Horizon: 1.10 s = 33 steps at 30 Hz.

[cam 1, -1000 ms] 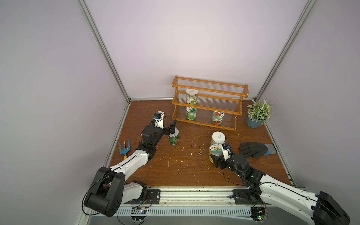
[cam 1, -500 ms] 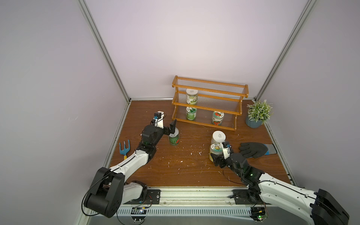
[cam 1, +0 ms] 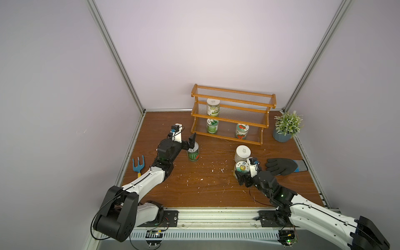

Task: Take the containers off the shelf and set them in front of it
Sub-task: Place the container at the center of the board.

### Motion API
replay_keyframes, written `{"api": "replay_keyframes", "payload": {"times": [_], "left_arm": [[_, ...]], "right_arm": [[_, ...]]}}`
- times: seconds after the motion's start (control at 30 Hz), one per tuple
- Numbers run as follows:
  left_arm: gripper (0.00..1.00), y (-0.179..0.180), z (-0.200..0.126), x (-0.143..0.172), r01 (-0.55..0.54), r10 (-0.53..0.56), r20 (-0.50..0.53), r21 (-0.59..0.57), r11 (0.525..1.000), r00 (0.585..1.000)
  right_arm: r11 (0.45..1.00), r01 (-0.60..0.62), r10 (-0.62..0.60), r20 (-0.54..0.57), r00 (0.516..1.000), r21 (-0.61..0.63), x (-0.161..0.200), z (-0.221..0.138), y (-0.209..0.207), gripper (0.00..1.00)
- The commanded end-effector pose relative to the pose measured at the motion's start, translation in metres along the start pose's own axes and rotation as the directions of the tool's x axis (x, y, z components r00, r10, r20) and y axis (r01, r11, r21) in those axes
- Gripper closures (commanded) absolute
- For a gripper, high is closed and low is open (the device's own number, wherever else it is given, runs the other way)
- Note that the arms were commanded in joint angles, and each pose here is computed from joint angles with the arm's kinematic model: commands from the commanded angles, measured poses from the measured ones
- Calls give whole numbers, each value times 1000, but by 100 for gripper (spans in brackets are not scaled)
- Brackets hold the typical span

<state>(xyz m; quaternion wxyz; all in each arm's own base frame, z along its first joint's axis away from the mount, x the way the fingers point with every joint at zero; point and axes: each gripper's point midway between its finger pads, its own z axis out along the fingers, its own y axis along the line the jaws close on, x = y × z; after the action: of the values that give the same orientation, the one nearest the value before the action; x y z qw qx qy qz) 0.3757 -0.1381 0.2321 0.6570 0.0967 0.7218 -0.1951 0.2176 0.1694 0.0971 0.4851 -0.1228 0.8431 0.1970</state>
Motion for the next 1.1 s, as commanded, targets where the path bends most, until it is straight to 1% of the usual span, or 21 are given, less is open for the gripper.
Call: {"api": "replay_keyframes", "payload": {"times": [0.0, 0.13, 0.27, 0.43, 0.57, 0.7, 0.8, 0.9, 1.07], "left_arm": [[1, -2, 0, -11, -12, 12, 21, 18, 1000, 1000], [1, -6, 5, -9, -24, 24, 6, 35, 999, 1000], [1, -19, 19, -11, -74, 75, -16, 58, 996, 997], [1, -32, 46, -25, -111, 114, -22, 91, 990, 993], [1, -35, 78, -35, -139, 144, -41, 110, 984, 989], [1, -40, 105, -41, -158, 165, -41, 136, 978, 985], [1, -46, 121, -37, -172, 181, -37, 178, 969, 983], [1, -46, 139, -33, -176, 187, -41, 193, 965, 982], [1, -46, 165, -26, -190, 204, -49, 205, 960, 978]], "right_arm": [[1000, -24, 24, 57, 998, 3, -28, -10, 5, 1], [999, -35, 35, 74, 997, 0, -40, -19, 8, 1], [999, -37, 38, 92, 995, -16, -52, -26, 14, 1], [999, -19, 24, 139, 990, -40, -79, -33, 25, 1], [998, 7, 8, 207, 978, -70, -106, -37, 37, 1], [997, 47, -29, 268, 963, -63, -136, -31, 48, 1], [995, 77, -57, 292, 955, -58, -160, -21, 55, 1], [995, 85, -64, 320, 945, -52, -177, -12, 58, 1], [994, 97, -75, 330, 941, -52, -188, 0, 56, 1]]}}
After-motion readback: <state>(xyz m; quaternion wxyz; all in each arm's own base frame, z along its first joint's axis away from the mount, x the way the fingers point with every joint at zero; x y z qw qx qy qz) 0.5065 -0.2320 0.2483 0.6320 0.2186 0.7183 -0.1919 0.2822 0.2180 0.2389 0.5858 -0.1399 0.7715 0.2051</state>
